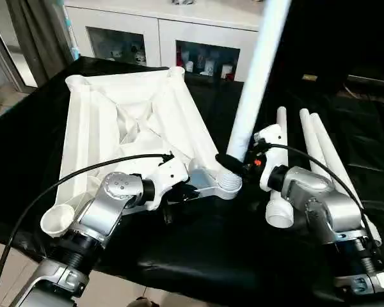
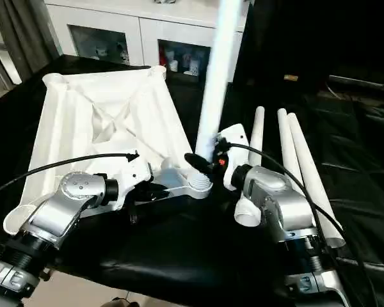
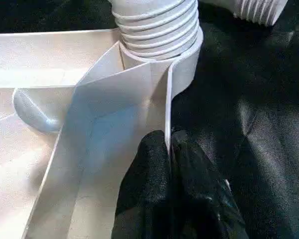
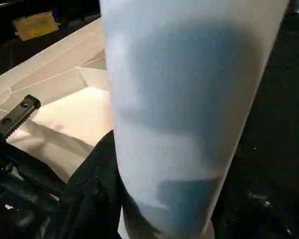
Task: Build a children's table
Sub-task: Insert table leg to table base
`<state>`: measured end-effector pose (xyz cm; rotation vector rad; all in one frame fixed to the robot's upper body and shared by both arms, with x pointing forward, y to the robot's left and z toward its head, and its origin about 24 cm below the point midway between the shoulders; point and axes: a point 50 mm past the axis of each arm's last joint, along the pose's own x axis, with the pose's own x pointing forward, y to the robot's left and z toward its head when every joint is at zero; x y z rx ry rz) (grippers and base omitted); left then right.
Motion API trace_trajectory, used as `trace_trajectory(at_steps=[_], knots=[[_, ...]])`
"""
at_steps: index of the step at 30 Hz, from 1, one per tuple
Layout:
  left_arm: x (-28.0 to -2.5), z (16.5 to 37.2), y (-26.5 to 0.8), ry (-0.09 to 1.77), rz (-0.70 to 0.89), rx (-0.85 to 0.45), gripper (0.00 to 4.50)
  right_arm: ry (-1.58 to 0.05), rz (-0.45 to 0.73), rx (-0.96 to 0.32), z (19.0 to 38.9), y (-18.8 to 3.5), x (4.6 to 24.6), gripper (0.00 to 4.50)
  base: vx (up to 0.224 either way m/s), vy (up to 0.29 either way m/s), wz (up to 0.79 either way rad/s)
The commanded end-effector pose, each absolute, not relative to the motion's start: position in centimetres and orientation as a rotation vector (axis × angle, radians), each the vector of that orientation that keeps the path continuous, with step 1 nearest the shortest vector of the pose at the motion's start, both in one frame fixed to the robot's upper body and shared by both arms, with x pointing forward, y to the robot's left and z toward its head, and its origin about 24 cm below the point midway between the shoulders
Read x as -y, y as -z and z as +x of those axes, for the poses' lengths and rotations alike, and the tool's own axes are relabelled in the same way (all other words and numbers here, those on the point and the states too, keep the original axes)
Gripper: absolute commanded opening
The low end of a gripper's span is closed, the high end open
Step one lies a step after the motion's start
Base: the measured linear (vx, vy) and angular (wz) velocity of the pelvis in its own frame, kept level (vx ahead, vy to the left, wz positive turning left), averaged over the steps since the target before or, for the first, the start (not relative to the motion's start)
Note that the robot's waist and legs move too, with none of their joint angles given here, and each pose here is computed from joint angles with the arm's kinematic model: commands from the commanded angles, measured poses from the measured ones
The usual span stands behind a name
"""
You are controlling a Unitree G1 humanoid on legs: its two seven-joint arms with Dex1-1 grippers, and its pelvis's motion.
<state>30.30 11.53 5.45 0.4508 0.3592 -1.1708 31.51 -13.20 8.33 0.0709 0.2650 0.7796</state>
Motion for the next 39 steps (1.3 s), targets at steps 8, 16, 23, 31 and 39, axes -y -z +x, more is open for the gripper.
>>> trace_trajectory(at_steps=[8,16,23,31,39], knots=[[-11.3,30.3,-6.5,1.166,0.456,-0.306,0.0,-0.778,0.131,-0.29,31.2,-6.9,13.8,1.9,0.0,0.0,0.0],[-11.4,30.6,-6.6,1.149,0.449,-0.301,0.0,-0.67,0.24,-0.261,30.1,-5.8,15.4,1.9,0.0,0.0,0.0],[-11.5,30.7,-6.7,1.15,0.452,-0.3,0.0,-0.626,0.242,-0.232,28.7,-4.7,15.5,1.9,0.0,0.0,0.0],[-11.3,30.9,-6.6,1.165,0.469,-0.306,0.0,-0.659,0.085,-0.21,27.4,-4.9,14.8,1.9,0.0,0.0,0.0],[-11.2,30.8,-6.4,1.182,0.477,-0.312,0.0,-0.734,0.002,-0.232,27.2,-5.3,14.0,1.9,0.0,0.0,0.0]])
